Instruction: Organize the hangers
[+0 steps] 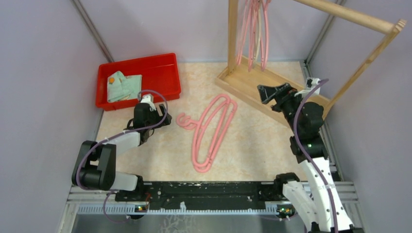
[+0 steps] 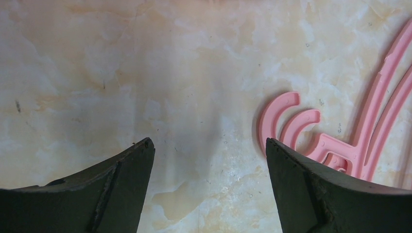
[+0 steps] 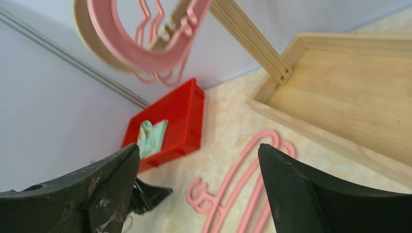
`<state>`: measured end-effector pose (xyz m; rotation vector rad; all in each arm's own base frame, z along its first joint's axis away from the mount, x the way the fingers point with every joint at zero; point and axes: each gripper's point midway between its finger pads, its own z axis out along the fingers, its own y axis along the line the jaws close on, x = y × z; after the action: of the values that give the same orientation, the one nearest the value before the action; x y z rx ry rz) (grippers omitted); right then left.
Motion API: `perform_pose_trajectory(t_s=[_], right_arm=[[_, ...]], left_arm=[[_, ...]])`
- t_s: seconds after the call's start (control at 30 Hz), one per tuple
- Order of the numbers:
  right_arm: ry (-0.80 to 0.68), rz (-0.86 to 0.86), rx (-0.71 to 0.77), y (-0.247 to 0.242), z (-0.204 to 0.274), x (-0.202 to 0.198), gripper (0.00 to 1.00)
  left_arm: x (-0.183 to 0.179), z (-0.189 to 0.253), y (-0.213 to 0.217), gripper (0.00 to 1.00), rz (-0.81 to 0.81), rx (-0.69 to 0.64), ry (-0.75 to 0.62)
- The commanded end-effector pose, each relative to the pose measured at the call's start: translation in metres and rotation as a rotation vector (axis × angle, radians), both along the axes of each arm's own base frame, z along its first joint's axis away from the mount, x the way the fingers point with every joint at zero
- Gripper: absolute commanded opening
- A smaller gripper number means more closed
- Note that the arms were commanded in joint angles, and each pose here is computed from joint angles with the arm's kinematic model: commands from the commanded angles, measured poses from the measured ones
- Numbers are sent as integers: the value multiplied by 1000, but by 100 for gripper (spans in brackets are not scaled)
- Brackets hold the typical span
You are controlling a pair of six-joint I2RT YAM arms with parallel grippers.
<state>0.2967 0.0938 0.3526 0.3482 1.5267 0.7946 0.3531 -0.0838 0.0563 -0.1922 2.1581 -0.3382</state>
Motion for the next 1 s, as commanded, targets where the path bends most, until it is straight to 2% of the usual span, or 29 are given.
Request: perform_pose_trajectory(t_s=[0.0,0.17,0.27,0.47,0.7,0.97], right_arm=[[108,59,-138,3,-47,-26,89],[253,214,-198,31,-111,-36,78],[316,262,-290,59,-142,-38,77],[365,410,-436,148,-183,-56,75],[407,484,-523,206,-216,-53,70],[413,543,-624,270,-236,-52,70]], left_arm=[[11,8,-6,89,-9,-18,-22],[11,7,-9,89,-15,-32,-18],[11,5,-10,89,-12,-37,-12],[12,7,-12,89,-15,-36,-11],[12,15,-13,89,-19,-38,-27],[10,14,-16,89,-29,-59,-32]])
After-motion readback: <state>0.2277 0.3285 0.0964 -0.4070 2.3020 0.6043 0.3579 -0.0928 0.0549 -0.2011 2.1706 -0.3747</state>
